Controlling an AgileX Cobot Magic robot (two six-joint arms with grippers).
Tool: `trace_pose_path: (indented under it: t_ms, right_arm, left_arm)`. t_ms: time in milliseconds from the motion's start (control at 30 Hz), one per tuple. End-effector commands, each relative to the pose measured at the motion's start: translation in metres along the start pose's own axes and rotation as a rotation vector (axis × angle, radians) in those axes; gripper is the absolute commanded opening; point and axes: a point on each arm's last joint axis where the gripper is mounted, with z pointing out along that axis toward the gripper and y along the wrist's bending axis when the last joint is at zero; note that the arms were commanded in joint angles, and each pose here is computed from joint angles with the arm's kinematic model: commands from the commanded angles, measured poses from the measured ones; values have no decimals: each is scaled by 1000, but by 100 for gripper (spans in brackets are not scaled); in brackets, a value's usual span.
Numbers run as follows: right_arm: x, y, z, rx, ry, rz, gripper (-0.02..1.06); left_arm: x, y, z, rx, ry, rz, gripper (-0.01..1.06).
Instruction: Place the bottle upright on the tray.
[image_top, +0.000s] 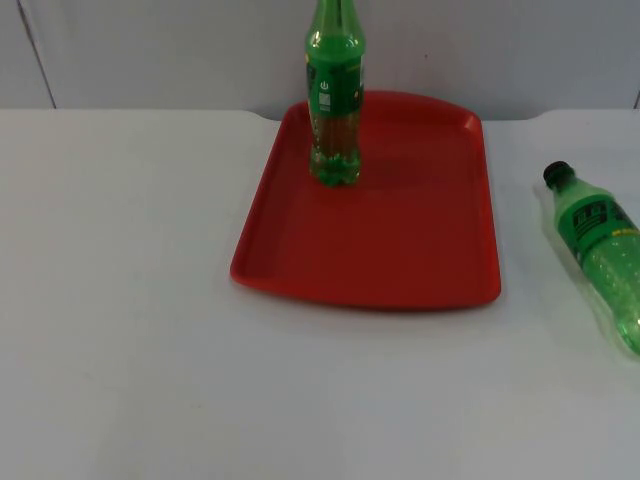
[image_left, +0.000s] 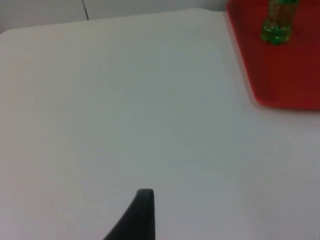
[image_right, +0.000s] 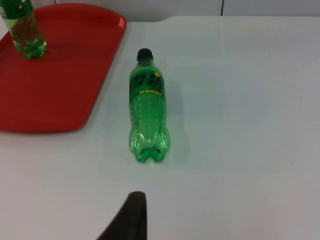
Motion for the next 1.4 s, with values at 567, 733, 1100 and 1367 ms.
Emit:
trace_pose_path:
  t_ms: [567,733,1100,1367]
  right_arm:
    - [1,1,1,-1,-3,0,105]
    - [1,1,1,-3,-3,4,105]
    - [-5,1,-4,-9,-50,26,105]
    - [-70,4,20,-13,-10,28,105]
  left_arm:
    - [1,0,1,-56,3,-28,105]
    - [1,0,1,-56,3,-28,105]
    - [1,0,1,-56,3,-28,105]
    - [1,0,1,-56,3,-28,105]
